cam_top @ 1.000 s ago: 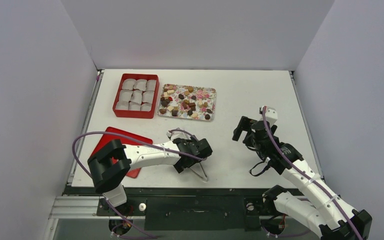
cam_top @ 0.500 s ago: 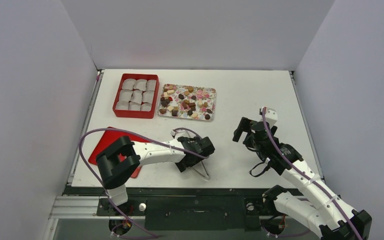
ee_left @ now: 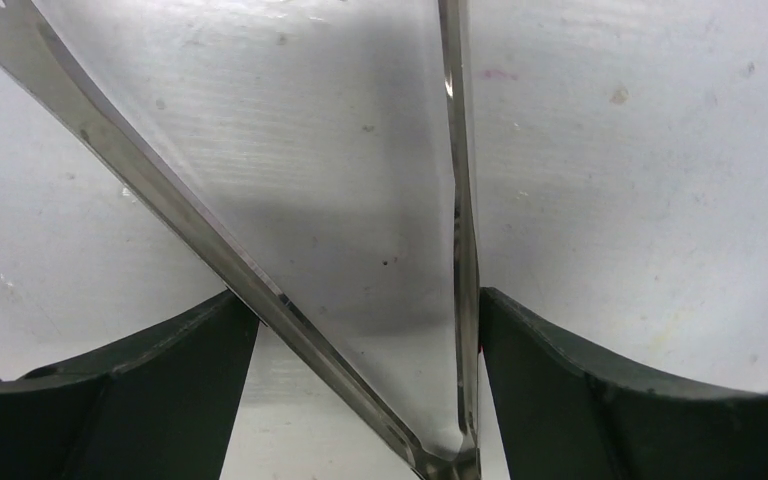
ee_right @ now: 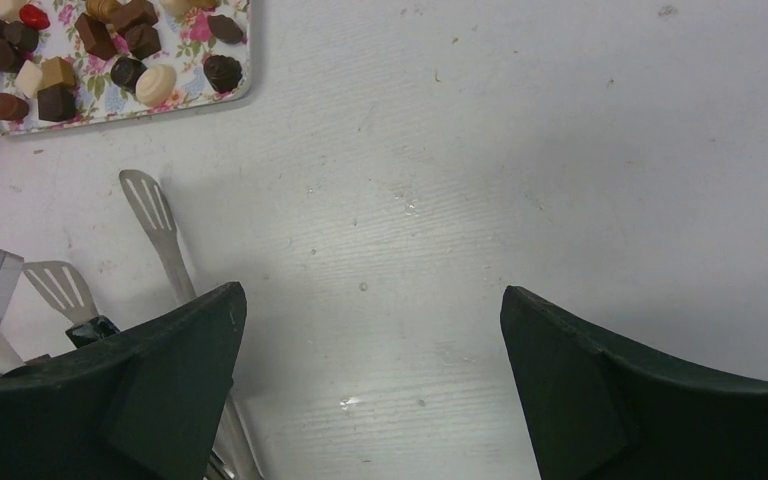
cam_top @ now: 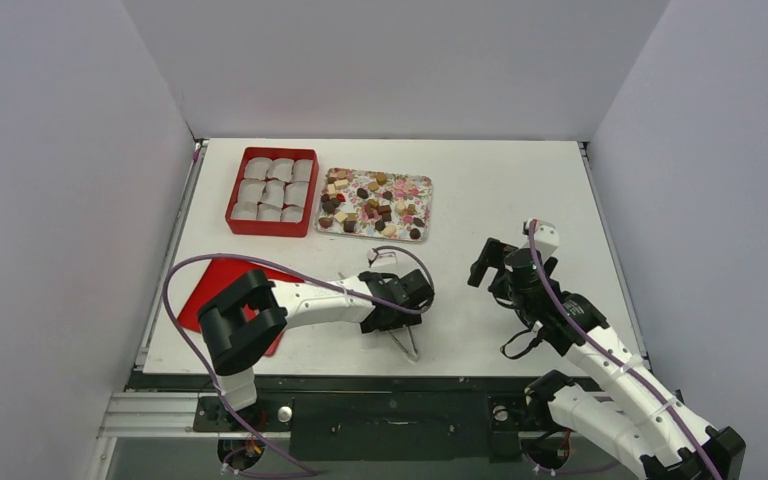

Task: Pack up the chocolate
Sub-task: Adjust the clamp at the center of the board.

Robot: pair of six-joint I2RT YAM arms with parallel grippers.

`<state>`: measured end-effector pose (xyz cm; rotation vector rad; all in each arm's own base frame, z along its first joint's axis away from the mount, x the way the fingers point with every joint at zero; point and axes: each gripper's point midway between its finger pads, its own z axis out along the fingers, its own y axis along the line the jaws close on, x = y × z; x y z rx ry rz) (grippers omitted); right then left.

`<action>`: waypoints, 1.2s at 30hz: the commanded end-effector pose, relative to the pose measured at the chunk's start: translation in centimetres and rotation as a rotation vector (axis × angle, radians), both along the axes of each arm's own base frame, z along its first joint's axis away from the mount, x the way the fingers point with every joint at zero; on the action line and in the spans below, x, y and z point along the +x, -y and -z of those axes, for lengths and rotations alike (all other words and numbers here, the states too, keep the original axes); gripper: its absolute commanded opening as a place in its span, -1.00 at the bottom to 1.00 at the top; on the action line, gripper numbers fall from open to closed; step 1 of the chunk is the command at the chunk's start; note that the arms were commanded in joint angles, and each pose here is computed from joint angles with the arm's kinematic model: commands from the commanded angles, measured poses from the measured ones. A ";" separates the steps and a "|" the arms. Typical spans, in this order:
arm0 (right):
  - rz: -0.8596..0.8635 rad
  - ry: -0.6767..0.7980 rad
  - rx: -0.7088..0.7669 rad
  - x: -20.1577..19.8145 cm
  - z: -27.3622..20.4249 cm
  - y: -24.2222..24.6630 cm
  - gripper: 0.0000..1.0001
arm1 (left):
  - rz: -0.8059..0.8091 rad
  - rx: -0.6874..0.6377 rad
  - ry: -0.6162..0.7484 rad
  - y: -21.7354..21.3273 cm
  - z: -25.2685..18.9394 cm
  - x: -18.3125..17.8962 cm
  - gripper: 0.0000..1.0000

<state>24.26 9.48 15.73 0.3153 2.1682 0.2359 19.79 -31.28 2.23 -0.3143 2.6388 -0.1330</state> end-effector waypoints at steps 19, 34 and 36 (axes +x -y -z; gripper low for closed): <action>0.034 0.011 0.031 1.8 0.5 -0.7 0.87 | 0.574 0.079 0.103 0.3 -1.4 -0.9 0.89; 0.013 -0.011 0.054 1.6 0.9 -1.4 0.84 | 0.418 0.130 0.262 0.2 0.0 -1.4 0.72; 0.018 -0.013 0.057 1.6 1.1 -1.4 0.84 | 0.395 0.133 0.263 -0.4 0.2 -1.5 0.69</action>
